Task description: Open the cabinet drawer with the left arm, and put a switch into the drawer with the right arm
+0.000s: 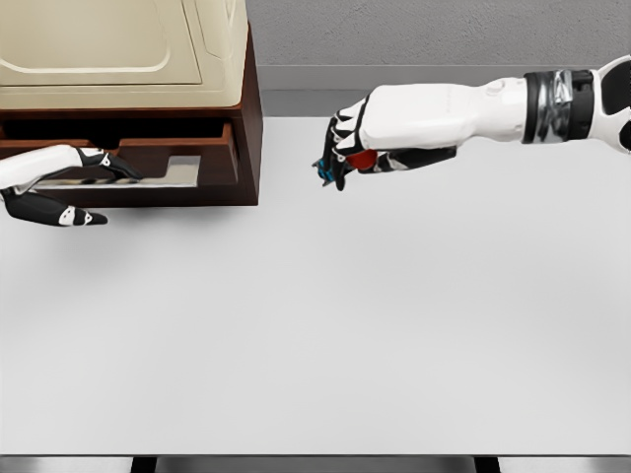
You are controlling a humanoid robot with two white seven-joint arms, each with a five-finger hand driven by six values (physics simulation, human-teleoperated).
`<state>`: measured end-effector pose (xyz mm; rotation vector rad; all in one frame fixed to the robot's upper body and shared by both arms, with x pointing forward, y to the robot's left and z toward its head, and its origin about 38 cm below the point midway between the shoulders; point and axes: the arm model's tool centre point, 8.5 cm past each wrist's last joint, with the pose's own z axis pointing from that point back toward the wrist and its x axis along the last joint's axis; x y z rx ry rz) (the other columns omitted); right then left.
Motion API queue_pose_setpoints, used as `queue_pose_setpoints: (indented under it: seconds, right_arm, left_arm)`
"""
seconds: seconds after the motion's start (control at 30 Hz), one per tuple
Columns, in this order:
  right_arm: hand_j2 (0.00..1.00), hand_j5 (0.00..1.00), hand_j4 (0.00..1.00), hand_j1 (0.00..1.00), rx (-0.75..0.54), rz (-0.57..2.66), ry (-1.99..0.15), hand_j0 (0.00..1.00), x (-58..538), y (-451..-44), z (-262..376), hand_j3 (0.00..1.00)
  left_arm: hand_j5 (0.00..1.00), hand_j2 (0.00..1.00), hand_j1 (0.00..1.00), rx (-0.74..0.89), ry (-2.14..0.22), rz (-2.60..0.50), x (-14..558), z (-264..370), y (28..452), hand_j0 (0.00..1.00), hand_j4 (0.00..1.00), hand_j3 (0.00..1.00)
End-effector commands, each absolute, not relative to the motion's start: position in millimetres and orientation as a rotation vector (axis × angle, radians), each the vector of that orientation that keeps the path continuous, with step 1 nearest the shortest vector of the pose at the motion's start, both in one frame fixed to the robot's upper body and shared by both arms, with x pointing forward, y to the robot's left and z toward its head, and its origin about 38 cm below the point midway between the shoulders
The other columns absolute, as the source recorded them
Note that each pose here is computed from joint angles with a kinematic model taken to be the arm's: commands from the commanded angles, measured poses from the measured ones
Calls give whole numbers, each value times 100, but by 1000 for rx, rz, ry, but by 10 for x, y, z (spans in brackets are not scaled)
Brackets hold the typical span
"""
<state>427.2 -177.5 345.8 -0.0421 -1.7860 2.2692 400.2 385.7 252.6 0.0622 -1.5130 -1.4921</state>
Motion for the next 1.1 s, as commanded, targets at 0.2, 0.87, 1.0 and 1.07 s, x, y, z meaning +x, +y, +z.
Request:
queue_pose_setpoints:
  seconds: [0.2, 0.87, 1.0, 1.07]
  right_arm:
    - [47, 47, 47, 47, -21, 2271, -1801, 47, 4404, -1552, 3491, 47]
    - [47, 47, 47, 47, 11, 2307, -1886, 47, 4596, -836, 3774, 47]
    - [47, 47, 47, 47, 7, 2303, -1894, 47, 4644, -739, 3820, 47]
    - [47, 47, 47, 47, 18, 2299, -1896, 47, 4677, -641, 3802, 47]
  left_arm:
    - [76, 76, 76, 19, -1517, -1539, 3916, 2485, 3762, 76, 76, 76]
    - [76, 76, 76, -26, -1534, -1574, 3762, 2534, 3700, 76, 76, 76]
    - [76, 76, 76, -19, -1526, -1582, 3738, 2558, 3725, 76, 76, 76]
    - [76, 76, 76, -19, -1531, -1588, 3723, 2569, 3735, 76, 76, 76]
